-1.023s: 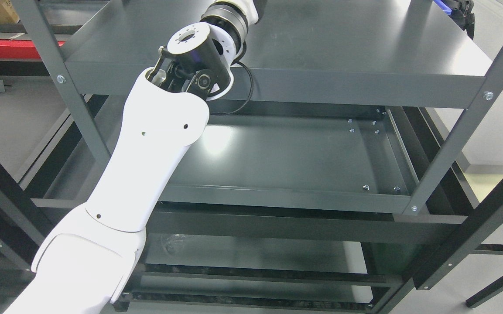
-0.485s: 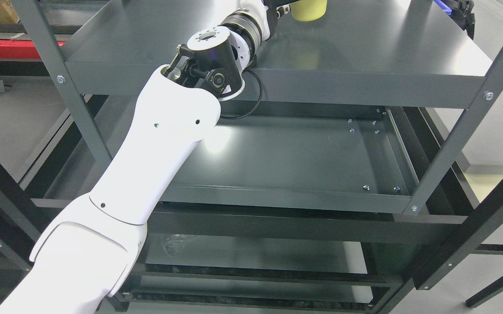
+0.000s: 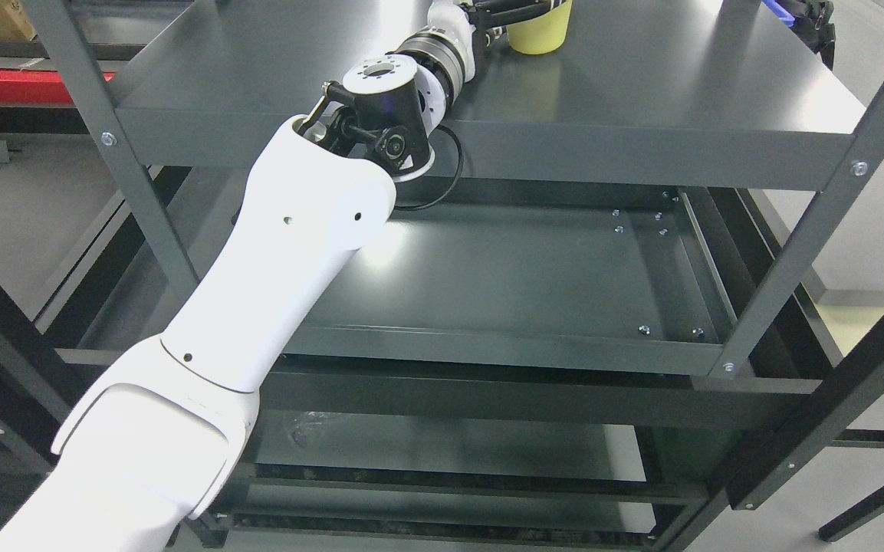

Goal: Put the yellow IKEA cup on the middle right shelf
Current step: 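Set the cup on the shelf and open the left hand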

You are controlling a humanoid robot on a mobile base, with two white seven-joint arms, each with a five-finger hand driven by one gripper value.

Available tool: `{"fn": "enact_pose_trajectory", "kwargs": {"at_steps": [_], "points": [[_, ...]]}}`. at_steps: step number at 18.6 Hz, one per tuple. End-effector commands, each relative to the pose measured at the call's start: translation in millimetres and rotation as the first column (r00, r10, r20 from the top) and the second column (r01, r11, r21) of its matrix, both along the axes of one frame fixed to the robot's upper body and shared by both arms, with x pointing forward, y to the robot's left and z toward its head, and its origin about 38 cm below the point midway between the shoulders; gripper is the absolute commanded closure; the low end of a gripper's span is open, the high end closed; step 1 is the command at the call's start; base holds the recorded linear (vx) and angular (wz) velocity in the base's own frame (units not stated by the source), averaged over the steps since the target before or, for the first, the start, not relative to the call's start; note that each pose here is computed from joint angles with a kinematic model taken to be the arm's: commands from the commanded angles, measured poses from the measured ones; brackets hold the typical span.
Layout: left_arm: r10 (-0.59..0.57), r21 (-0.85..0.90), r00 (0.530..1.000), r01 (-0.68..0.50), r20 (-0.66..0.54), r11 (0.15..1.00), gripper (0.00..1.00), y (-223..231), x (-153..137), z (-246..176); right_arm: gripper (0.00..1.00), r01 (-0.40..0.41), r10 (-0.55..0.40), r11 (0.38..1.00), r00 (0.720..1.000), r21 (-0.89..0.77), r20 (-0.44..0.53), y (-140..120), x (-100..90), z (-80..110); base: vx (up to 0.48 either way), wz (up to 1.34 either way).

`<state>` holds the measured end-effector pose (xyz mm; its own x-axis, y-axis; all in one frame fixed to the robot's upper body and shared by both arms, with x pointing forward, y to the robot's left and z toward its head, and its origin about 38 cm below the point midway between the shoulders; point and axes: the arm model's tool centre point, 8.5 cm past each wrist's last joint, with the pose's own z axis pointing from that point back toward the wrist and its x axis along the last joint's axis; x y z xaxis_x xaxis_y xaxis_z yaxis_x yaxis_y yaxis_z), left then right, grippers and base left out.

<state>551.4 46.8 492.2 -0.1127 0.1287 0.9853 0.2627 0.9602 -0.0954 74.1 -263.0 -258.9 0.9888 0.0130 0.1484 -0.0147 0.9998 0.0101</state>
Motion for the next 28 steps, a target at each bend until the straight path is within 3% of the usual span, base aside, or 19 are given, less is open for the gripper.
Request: {"fn": "enact_pose_trajectory", "kwargs": {"at_steps": [1,28], "points": [[0.079,0.084,0.996,-0.082,0.047,0.993,0.01,10.9,6.5,-0.2,0.01,0.037,-0.039,0.974,0.999,-0.223,-0.004,-27.9,-7.1,2.1,0.0,0.0],[0.03,0.036,0.992,-0.034,0.122,0.999,0.01,5.0,-16.8,19.7,0.01,0.037,-0.039,0.974,0.999,-0.223,-0.004,-27.9,-7.1,2.1,-0.025,0.0]]}}
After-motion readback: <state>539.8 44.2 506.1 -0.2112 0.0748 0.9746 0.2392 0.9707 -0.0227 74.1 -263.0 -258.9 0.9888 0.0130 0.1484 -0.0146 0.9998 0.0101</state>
